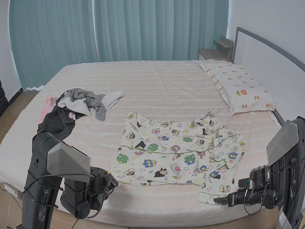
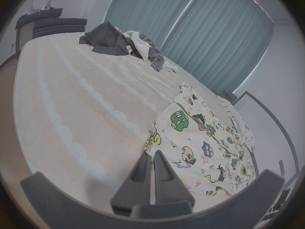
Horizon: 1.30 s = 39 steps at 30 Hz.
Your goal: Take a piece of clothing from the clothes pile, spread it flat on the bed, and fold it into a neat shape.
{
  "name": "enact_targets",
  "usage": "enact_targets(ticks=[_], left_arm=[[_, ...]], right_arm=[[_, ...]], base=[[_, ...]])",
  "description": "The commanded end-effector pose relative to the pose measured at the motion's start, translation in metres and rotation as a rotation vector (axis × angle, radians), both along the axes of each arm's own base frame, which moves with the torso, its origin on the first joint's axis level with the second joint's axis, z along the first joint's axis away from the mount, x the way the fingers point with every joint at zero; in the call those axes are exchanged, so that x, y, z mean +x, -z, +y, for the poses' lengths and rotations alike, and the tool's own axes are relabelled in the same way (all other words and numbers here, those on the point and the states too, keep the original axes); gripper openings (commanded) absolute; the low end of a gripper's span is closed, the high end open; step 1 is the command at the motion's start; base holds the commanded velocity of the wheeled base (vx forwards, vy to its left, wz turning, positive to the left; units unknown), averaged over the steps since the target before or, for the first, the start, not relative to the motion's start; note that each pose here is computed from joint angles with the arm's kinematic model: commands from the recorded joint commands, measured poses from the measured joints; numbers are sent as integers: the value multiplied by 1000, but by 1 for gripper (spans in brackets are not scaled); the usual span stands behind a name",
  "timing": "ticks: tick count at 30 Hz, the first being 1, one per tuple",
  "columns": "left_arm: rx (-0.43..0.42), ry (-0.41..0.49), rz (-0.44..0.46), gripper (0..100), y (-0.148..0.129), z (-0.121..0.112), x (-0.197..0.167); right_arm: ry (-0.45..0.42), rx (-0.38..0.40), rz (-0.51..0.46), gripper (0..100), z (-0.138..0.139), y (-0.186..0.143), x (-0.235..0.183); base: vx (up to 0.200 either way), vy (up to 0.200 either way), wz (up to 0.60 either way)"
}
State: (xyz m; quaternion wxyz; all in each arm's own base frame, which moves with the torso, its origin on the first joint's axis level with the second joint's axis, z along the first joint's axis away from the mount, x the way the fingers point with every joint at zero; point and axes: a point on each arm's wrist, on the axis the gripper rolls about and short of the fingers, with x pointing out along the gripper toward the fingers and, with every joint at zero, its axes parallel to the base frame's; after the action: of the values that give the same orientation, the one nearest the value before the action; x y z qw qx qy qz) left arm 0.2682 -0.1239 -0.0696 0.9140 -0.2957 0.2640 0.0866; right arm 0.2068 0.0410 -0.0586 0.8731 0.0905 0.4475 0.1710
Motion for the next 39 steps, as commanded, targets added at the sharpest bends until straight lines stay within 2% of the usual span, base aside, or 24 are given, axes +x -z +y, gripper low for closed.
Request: enact_targets(ticks=[1, 9, 15, 21, 33, 39], left_arm=[[1, 0, 3, 0, 0, 0, -1], [6, 0, 6, 0, 0, 1, -2], [15, 6, 17, 0, -1, 2, -6], [78, 53, 41, 0, -2, 6, -22], [123, 114, 108, 0, -2, 4, -45], [160, 150, 139, 0, 0, 3, -55]], right_arm=[[11, -34, 23, 0, 1, 2, -5], [41, -54, 6, 0, -3, -2, -4], [71, -51, -27, 0, -11, -23, -5], [27, -87, 9, 0, -13, -37, -16], [-2, -136, 30, 0, -21, -37, -20], [-49, -179, 75, 0, -23, -34, -26]], base=[[0, 0, 0], [0, 0, 0], [0, 0, 0], [0, 0, 0], [0, 0, 0], [0, 0, 0]])
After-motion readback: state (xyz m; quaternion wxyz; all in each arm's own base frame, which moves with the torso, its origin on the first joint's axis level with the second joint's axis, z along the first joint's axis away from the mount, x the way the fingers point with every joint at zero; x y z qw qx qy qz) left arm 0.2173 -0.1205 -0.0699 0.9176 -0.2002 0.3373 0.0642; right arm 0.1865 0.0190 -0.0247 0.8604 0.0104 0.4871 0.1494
